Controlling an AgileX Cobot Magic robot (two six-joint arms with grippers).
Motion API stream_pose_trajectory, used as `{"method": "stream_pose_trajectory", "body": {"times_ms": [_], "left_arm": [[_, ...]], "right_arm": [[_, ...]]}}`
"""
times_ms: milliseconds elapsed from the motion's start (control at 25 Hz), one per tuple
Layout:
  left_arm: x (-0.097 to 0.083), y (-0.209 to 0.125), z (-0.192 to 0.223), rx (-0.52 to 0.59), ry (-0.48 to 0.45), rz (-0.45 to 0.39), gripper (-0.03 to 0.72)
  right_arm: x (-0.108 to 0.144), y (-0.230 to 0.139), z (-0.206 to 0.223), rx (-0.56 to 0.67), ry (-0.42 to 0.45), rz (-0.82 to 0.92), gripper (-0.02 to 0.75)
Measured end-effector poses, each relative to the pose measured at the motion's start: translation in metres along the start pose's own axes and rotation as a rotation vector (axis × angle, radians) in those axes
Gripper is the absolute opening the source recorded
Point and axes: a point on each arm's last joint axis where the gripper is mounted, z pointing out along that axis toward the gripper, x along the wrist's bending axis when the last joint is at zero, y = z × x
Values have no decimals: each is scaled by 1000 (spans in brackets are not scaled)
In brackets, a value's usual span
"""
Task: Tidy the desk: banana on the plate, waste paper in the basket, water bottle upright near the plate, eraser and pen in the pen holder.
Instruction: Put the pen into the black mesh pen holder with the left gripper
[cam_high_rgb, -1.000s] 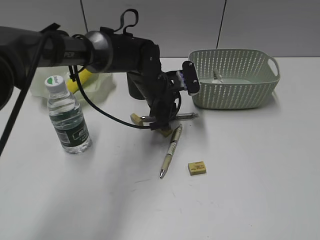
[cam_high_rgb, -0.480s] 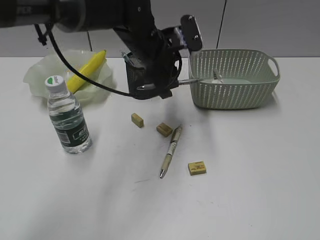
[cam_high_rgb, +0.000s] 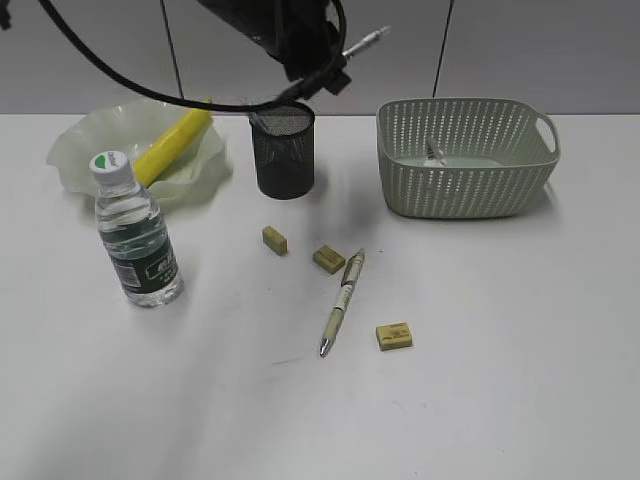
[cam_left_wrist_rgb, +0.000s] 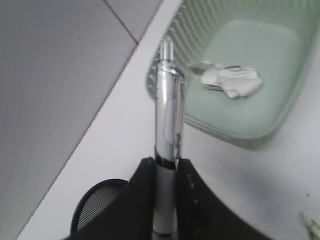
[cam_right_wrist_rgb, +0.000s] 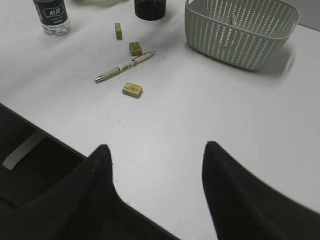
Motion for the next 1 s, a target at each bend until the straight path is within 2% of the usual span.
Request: {"method": "stream_pose_trajectory", "body": {"times_ms": [160, 280, 440, 600, 760, 1000], "left_arm": [[32, -12, -3, -46, 62, -250, 80], [54, -24, -5, -88, 67, -433, 80], [79, -34, -11, -163, 80, -619, 80], [90, -41, -7, -197, 105, -681, 80], [89, -48, 7, -199, 104, -724, 80], [93, -46, 8, -259, 133, -775, 80]], "right_arm": [[0, 0, 0, 0, 0, 0, 457], [0, 0, 0, 0, 0, 0, 457], [0, 0, 0, 0, 0, 0, 457], [0, 0, 0, 0, 0, 0, 457], [0, 0, 0, 0, 0, 0, 457], [0, 0, 0, 0, 0, 0, 457]]}}
